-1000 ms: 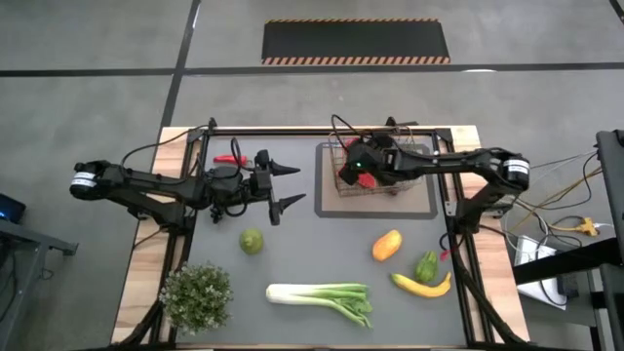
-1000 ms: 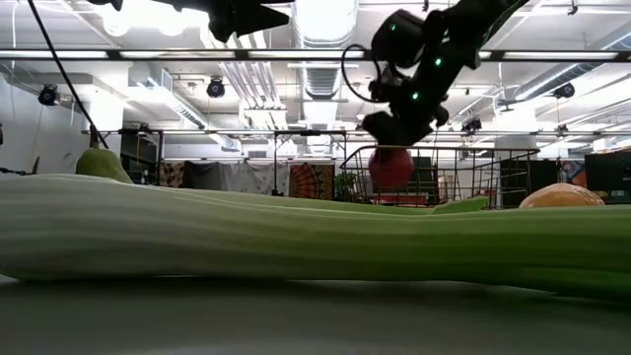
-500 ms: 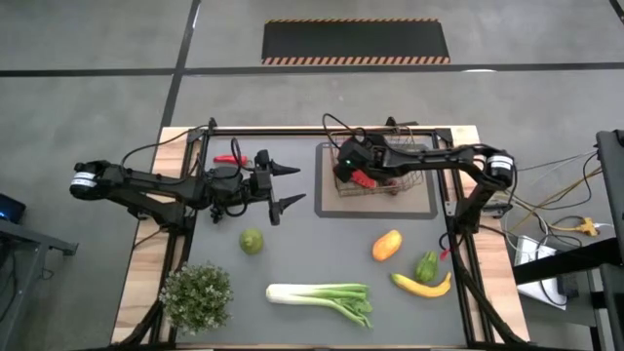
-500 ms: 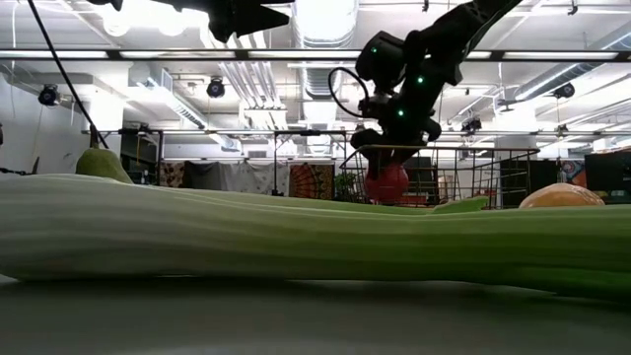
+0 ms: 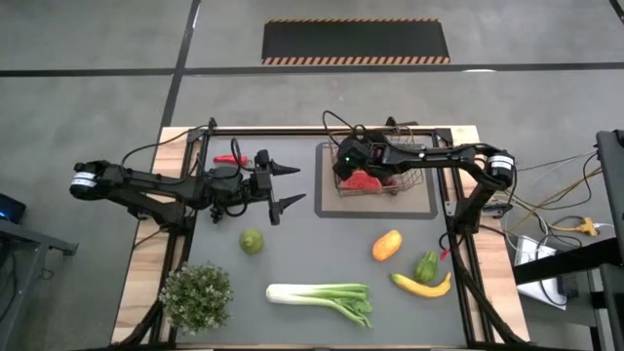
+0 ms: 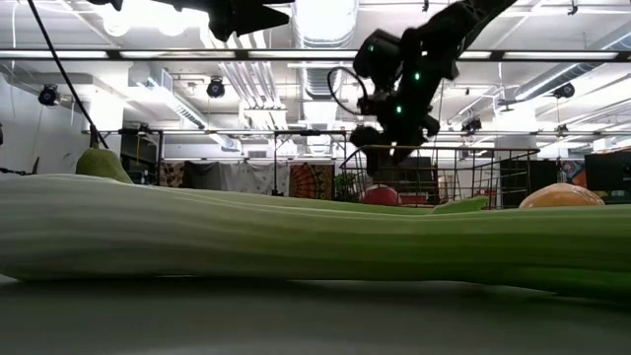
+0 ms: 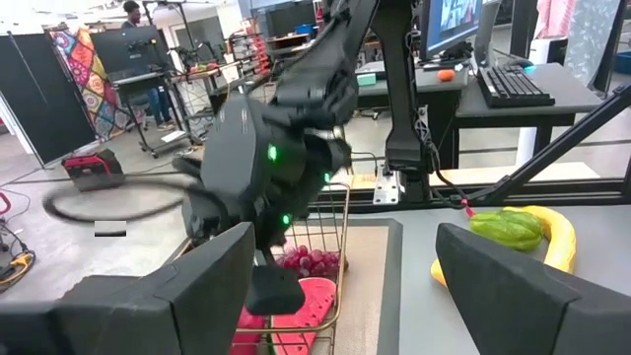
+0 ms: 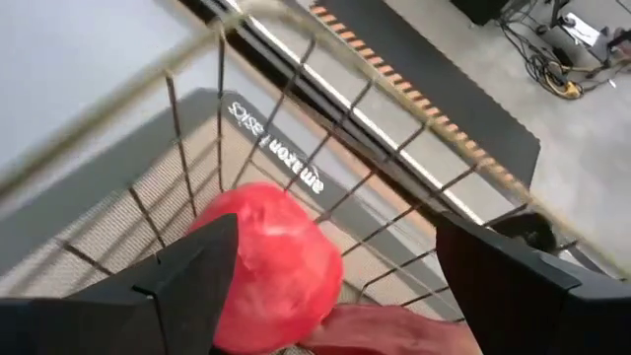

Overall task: Build produce basket
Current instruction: Put the apple into the wire basket

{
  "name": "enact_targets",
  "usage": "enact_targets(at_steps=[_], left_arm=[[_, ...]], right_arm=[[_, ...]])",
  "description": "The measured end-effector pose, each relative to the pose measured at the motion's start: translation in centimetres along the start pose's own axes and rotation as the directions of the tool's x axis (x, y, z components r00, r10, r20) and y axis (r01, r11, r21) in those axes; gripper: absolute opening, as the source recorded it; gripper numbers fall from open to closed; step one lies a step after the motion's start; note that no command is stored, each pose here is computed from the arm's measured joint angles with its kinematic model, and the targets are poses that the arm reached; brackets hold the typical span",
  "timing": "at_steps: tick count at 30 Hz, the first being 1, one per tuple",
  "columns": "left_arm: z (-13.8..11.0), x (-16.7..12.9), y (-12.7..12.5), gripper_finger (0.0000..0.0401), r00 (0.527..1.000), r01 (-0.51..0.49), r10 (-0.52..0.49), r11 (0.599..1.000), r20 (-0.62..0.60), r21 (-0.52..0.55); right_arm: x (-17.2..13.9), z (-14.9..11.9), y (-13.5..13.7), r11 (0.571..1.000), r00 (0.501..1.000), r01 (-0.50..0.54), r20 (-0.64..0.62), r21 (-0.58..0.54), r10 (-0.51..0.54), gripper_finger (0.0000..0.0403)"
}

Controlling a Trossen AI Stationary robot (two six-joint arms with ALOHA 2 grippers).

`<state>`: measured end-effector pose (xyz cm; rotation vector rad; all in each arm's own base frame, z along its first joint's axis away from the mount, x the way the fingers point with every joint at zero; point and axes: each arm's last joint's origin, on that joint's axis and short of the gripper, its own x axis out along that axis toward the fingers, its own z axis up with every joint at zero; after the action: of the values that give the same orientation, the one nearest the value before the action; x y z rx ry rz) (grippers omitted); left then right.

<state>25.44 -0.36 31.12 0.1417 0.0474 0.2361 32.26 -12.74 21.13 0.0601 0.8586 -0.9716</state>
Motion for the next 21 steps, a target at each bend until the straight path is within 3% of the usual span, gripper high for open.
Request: enact_targets(at_steps=[6, 11, 19, 21], left_arm=[[0.0, 0.0, 0.0, 0.0299, 1.0, 0.0, 0.0, 1.0, 0.0, 0.0], [0.0, 0.0, 0.0, 0.0299, 1.0, 0.0, 0.0, 1.0, 0.0, 0.0], [0.0, 0.0, 0.0, 0.0299, 1.0, 0.0, 0.0, 1.0, -0.001, 0.001], [0.0, 0.0, 0.0, 0.0299, 1.0, 0.0, 0.0, 1.0, -0.001, 0.001]], right_arm=[[-1.8, 1.8, -1.2, 0.978, 0.978, -0.209, -0.027, -0.009, 0.209, 0.0302], [-1.5, 3.4, -3.8, 0.921, 0.921, -0.389, -0.027, 0.003, 0.389, 0.0207], [2.3, 2.3, -7.6, 0.901, 0.893, -0.433, -0.12, 0.034, 0.434, 0.0027], [3.1, 2.0, -7.6, 0.89, 0.879, -0.455, -0.14, 0.037, 0.456, 0.0016]])
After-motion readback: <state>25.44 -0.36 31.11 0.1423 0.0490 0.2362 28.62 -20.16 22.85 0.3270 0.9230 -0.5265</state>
